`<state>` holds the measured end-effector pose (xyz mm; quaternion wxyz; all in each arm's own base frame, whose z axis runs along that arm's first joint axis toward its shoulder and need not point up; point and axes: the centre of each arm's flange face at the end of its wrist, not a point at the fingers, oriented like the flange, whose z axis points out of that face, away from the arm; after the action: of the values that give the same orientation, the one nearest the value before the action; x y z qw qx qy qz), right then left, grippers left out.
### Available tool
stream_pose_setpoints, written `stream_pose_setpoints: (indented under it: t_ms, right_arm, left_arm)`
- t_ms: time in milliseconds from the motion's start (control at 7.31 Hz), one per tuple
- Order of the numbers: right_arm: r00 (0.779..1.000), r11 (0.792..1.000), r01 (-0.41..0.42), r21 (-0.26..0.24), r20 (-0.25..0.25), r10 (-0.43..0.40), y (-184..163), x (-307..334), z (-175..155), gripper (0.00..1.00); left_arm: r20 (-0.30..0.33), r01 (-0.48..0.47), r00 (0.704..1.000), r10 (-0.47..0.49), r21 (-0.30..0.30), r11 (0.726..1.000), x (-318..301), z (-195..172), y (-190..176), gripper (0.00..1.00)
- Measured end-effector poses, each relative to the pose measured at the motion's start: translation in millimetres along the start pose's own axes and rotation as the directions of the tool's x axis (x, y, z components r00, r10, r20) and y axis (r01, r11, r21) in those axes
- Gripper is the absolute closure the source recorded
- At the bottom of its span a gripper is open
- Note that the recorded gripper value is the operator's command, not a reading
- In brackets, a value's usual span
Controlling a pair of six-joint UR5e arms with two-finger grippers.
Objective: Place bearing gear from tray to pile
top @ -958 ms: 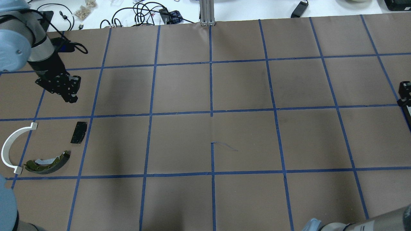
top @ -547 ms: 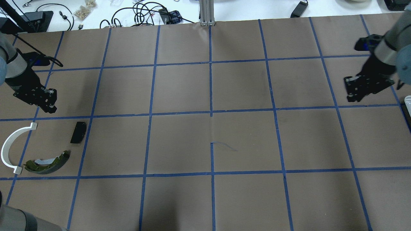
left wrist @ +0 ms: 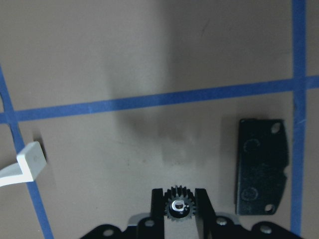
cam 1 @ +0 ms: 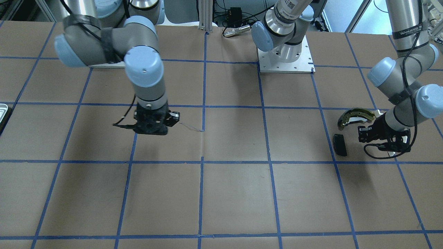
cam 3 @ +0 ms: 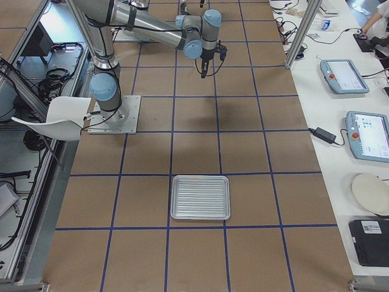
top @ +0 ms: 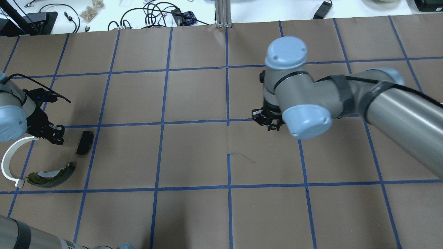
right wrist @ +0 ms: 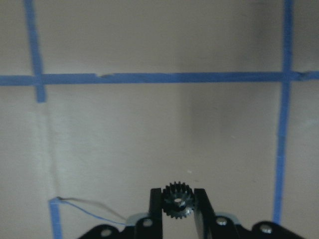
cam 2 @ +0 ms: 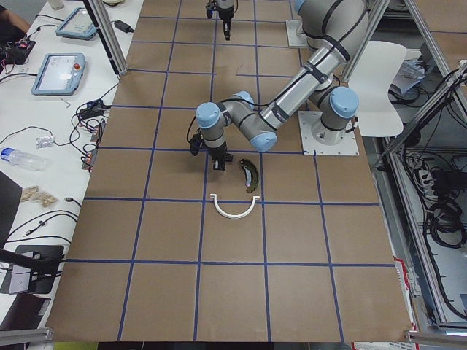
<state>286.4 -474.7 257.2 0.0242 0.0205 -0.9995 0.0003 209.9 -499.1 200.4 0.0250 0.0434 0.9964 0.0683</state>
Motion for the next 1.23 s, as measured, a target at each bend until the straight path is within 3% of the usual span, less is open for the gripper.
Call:
stream_pose_setpoints:
  t_ms: [137,274,410,547,684,958,1231]
  right_arm:
    - [0.996,0.995,0.083,0.049,0.027,-0.084,10.1,-53.9,13.7,1.0]
    - [0.988,0.987,0.143,0.07,0.041,-0.146,23.5,-94.1,23.1,0.87]
    - [0.982,0.981,0.178,0.071,0.044,-0.181,34.2,-120.2,34.9,0.34]
    - [0.98,0.979,0.193,0.063,0.045,-0.196,37.6,-133.9,48.1,0.0]
    - [0.978,0.978,0.196,0.067,0.054,-0.199,34.2,-138.1,51.5,0.0]
    - [0.981,0.981,0.164,0.103,0.092,-0.173,3.6,-115.8,26.3,0.0]
    - [0.985,0.982,0.144,0.118,0.081,-0.155,-40.1,-28.4,-21.8,0.0]
  left_arm:
    - [-0.004,0.005,1.0,-0.005,-0.003,1.0,-1.7,4.9,3.5,0.01]
    - [-0.008,0.006,1.0,-0.006,-0.006,1.0,-2.1,7.5,4.8,0.0]
    - [-0.01,0.004,1.0,-0.004,-0.009,1.0,-2.1,9.3,5.8,0.0]
    - [-0.007,0.002,1.0,-0.002,-0.009,1.0,-2.7,9.3,6.0,0.0]
    - [-0.003,0.0,1.0,0.0,-0.004,1.0,-2.7,6.4,4.7,0.0]
    - [0.017,-0.009,1.0,0.009,0.025,1.0,-0.6,-12.0,-3.2,0.0]
    - [0.047,-0.05,0.998,0.047,0.058,0.997,24.5,-57.3,-30.2,0.0]
